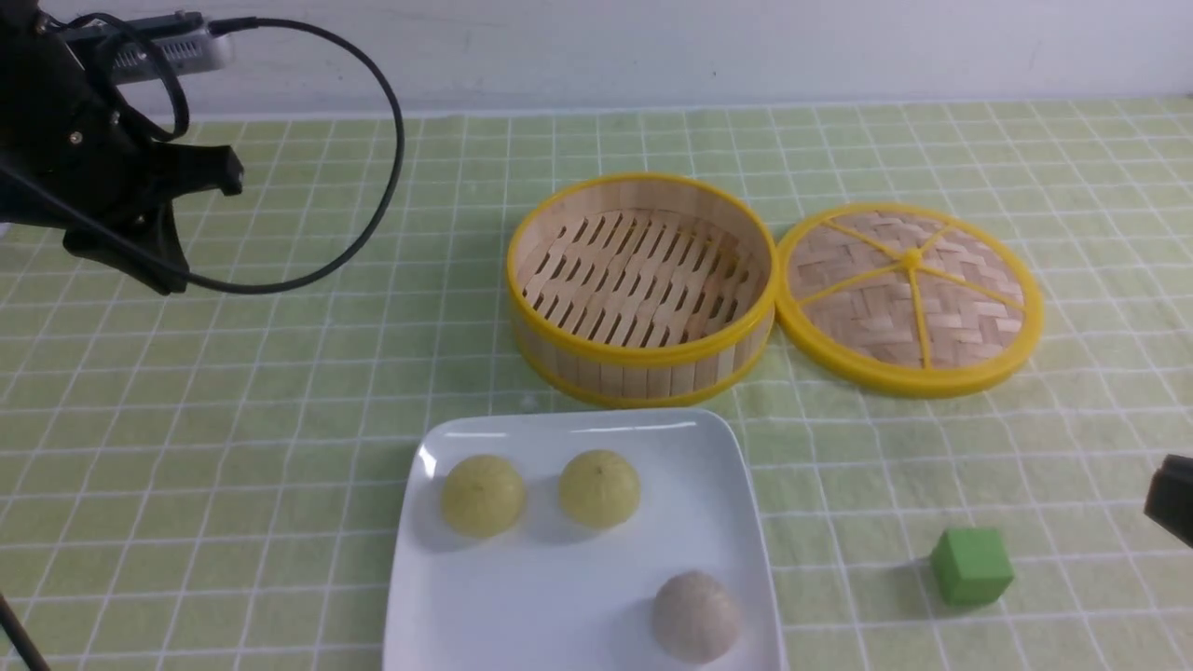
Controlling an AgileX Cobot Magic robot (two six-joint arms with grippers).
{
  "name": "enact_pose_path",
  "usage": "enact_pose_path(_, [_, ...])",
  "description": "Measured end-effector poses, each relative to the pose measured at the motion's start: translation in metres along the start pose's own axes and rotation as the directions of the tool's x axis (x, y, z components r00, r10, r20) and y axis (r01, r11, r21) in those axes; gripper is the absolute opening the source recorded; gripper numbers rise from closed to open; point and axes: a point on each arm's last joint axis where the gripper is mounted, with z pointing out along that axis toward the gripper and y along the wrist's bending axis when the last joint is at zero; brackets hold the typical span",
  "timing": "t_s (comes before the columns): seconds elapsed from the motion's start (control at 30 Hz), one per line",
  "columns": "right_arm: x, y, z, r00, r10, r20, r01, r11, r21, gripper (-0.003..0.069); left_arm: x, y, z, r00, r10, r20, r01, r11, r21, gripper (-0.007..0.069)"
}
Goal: Put the steamed buns into the plate on the green tablecloth.
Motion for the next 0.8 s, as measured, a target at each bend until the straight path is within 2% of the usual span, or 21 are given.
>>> enact_pose_path(0.6, [0.004,-0.001,-0.006,0.999,-0.003,0.033,0.002,1.0,0.004,0.0001,0.0,0.002,0.0,1.0,0.016,0.001,-0.016,0.999,-0.034,0.0012])
enact_pose_path(0.73, [0.021,-0.007,-0.012,0.998,0.004,0.064,-0.009,0.997,0.076,0.0005,0.0,0.003,0.0,1.0,0.019,0.002,-0.019,0.999,-0.042,0.0016])
enact_pose_path(0.77, [0.038,-0.013,-0.014,0.998,0.013,0.069,-0.024,0.985,0.168,0.0006,0.0,0.003,0.0,1.0,0.019,0.002,-0.019,0.999,-0.042,0.0017])
enact_pose_path(0.8, [0.046,-0.016,-0.016,0.998,0.017,0.068,-0.031,0.977,0.209,0.0008,0.0,0.003,-0.001,1.0,0.019,0.003,-0.018,0.999,-0.041,0.0017])
